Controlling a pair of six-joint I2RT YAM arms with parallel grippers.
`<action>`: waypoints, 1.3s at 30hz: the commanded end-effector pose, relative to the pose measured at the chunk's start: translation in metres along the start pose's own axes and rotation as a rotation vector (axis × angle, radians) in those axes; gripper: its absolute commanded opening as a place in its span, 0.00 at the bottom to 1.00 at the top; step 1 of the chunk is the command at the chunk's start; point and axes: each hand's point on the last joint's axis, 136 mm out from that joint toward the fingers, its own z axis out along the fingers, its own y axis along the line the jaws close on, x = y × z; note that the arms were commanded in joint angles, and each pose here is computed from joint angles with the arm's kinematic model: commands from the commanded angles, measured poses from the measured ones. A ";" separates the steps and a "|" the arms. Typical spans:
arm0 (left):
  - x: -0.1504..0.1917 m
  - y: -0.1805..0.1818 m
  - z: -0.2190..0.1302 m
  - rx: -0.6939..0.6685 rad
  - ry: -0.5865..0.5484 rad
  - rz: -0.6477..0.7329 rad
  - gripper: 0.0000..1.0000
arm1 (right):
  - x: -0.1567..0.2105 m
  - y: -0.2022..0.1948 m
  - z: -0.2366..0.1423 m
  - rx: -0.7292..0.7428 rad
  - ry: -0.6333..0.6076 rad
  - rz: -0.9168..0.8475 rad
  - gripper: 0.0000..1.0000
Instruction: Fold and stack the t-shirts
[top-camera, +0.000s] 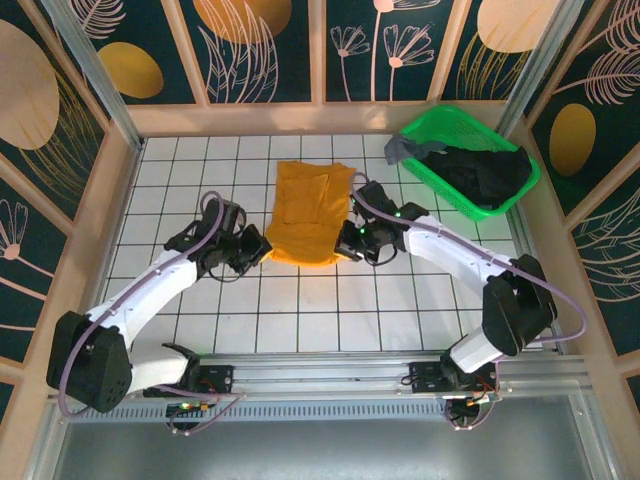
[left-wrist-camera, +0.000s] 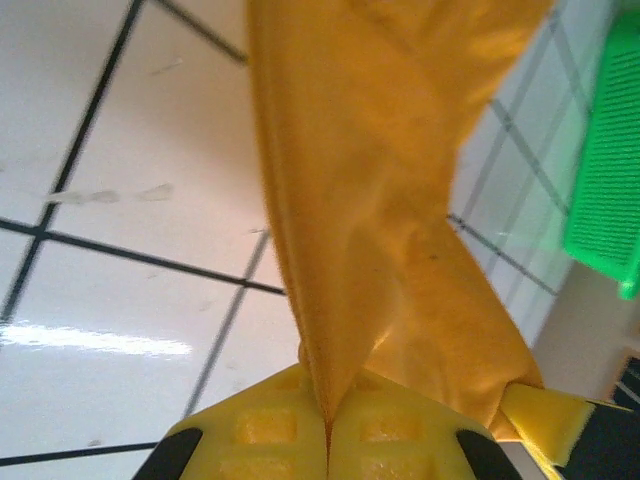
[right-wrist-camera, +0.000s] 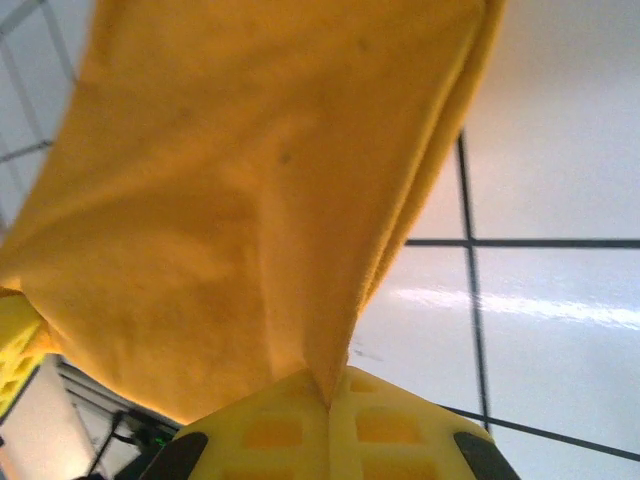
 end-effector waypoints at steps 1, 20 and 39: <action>-0.013 -0.036 -0.017 0.060 -0.045 -0.010 0.00 | -0.015 0.015 -0.023 0.000 -0.065 0.057 0.00; -0.189 -0.111 0.098 0.076 -0.124 -0.011 0.02 | -0.243 0.038 0.012 -0.072 -0.317 0.173 0.00; -0.091 0.005 0.058 0.060 -0.098 -0.235 0.52 | -0.156 0.014 -0.024 -0.105 -0.351 0.024 0.54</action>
